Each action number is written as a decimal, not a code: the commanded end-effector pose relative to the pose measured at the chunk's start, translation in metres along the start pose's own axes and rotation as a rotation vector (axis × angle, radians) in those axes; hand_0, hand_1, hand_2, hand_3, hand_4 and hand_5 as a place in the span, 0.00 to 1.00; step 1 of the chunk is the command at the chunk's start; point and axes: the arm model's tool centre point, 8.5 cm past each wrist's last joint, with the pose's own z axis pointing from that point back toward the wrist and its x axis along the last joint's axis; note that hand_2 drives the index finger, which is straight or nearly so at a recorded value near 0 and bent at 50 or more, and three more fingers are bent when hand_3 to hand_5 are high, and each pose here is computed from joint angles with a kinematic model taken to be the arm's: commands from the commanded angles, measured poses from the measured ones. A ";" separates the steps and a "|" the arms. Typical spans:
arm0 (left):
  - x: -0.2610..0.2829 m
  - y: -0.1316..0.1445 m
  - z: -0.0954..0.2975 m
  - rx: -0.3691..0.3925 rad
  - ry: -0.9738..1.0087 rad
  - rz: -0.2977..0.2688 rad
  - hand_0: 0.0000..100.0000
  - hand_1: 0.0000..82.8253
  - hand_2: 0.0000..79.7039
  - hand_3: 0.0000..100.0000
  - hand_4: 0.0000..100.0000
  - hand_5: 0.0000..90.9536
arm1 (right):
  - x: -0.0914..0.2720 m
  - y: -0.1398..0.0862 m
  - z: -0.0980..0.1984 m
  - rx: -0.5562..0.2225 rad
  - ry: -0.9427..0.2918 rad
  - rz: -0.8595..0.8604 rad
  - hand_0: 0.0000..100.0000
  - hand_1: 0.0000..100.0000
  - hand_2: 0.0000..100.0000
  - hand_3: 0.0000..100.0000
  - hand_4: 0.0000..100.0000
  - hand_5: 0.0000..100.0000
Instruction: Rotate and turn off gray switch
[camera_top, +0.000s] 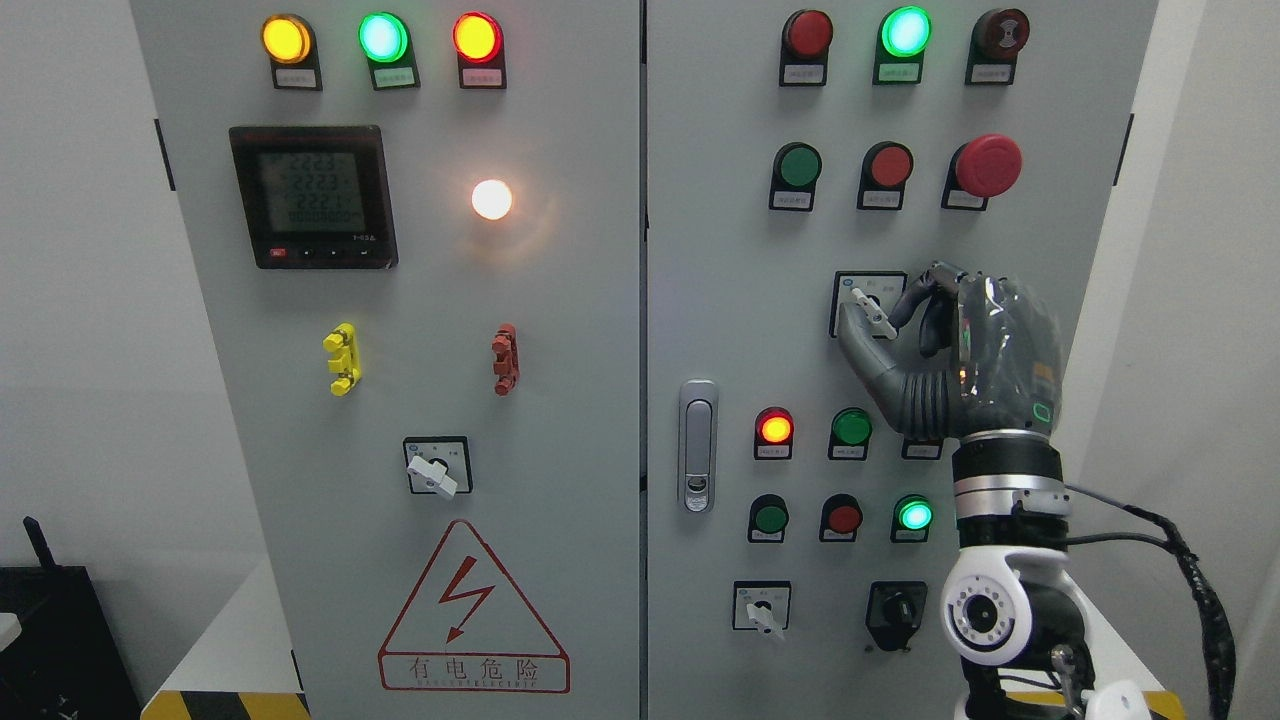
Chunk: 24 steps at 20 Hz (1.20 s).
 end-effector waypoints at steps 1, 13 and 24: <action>0.014 0.001 -0.002 0.003 -0.032 0.029 0.12 0.47 0.00 0.00 0.00 0.00 | 0.000 0.000 0.000 0.000 -0.001 0.000 0.39 0.47 0.72 1.00 0.95 1.00; 0.014 0.001 -0.002 0.003 -0.032 0.029 0.12 0.47 0.00 0.00 0.00 0.00 | 0.001 0.000 0.000 0.002 -0.003 0.000 0.42 0.47 0.74 1.00 0.96 1.00; 0.014 0.001 -0.002 0.003 -0.032 0.029 0.12 0.47 0.00 0.00 0.00 0.00 | 0.001 0.000 0.000 0.002 -0.003 -0.001 0.46 0.47 0.73 1.00 0.97 1.00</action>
